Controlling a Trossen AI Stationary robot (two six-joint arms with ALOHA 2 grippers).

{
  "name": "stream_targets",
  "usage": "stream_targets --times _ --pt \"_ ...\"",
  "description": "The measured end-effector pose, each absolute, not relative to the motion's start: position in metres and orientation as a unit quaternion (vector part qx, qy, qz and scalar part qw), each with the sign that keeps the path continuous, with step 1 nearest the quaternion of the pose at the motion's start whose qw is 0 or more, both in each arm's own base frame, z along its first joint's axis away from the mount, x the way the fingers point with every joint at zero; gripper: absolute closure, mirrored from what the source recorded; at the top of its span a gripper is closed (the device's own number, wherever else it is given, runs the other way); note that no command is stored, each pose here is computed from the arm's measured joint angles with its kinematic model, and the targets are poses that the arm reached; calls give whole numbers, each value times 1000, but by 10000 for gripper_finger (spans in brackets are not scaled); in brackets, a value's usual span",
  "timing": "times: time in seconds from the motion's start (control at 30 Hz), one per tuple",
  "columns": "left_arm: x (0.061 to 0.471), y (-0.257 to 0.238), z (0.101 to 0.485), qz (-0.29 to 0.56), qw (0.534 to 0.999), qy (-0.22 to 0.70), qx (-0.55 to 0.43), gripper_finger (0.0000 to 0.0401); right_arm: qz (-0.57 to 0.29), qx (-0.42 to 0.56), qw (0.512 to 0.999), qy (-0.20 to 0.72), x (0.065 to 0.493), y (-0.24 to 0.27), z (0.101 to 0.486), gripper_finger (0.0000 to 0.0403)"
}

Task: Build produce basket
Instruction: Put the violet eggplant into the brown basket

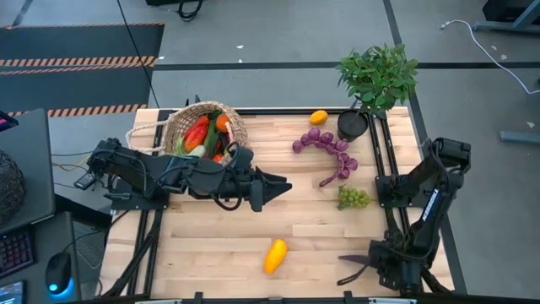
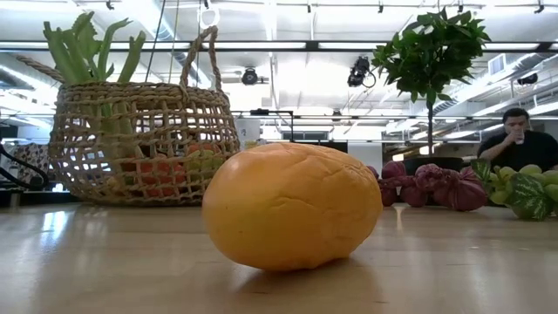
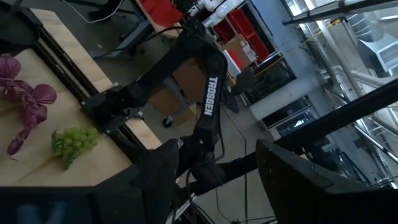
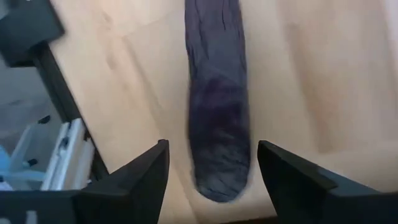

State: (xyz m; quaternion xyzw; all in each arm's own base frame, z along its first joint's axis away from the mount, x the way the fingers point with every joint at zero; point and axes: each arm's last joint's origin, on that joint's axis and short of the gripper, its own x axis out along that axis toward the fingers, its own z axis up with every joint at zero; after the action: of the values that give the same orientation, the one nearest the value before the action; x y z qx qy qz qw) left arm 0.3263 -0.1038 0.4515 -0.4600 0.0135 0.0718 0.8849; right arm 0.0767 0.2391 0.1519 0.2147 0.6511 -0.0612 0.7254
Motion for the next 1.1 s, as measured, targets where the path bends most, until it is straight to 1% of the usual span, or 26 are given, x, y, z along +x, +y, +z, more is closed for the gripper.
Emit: stream_targets --times 0.13,0.33,0.5,0.6,0.87,0.97,1.1 --pt "325 -107 451 69 889 17 -453 184 -29 212 719 661 79 250 141 161" --pt "325 -108 451 67 889 19 -452 188 -32 206 712 671 81 257 128 163" --pt "325 -108 451 68 889 19 -452 188 -39 194 715 670 80 254 128 174" --pt "325 -108 451 67 892 19 -447 189 -42 189 720 667 83 252 128 191" --pt "325 -107 451 68 895 20 -440 191 -31 171 725 667 88 249 128 263" --pt "325 -107 451 68 897 21 -436 191 -22 163 731 662 89 248 130 272" --pt "325 -107 451 67 903 21 -423 193 -36 160 738 654 92 240 136 272"
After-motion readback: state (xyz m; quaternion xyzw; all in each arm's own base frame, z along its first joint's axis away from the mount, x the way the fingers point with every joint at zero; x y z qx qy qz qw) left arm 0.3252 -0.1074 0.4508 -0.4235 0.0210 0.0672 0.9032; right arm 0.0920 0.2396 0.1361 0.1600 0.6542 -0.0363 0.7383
